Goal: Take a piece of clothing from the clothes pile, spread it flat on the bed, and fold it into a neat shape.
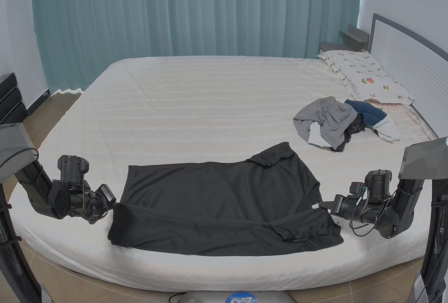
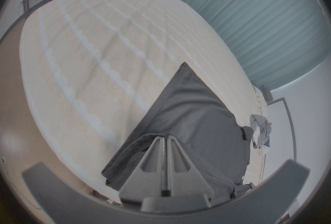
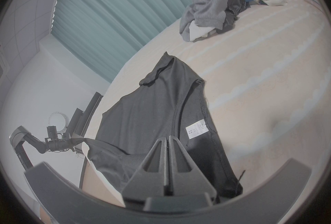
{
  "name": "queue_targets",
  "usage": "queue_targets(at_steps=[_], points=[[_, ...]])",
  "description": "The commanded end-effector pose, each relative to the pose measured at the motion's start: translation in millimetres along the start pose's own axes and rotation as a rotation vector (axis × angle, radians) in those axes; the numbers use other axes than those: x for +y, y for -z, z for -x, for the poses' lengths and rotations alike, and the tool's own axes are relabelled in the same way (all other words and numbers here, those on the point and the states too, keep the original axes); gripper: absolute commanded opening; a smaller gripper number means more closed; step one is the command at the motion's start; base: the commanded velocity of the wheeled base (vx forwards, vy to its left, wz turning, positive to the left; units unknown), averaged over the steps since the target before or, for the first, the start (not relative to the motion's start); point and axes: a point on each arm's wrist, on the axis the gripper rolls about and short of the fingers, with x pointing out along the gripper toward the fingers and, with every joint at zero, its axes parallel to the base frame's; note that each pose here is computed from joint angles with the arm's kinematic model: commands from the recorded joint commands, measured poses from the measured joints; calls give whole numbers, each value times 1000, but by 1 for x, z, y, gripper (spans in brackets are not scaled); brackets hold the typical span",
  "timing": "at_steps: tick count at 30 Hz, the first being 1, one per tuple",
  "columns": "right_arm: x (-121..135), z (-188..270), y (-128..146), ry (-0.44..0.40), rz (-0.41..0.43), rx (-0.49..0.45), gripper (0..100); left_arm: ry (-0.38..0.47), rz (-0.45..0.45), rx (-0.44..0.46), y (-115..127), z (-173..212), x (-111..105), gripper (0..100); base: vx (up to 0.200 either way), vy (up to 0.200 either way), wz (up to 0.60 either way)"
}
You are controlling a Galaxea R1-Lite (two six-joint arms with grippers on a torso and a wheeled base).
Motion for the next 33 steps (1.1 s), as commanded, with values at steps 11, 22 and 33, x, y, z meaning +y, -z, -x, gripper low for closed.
queue_targets(at_steps=[11,22,33], points=[[25,70,7,-60,-4,-95,0,48,-14,-50,7,42,-5,0,0,0,0],[41,113,14,-100,16,-133,0,69,-29,-74,22,77,0,0,0,0,0],[51,129,16,-105,27,-135,0,45,-54,-54,37,88,10,0,0,0,0]])
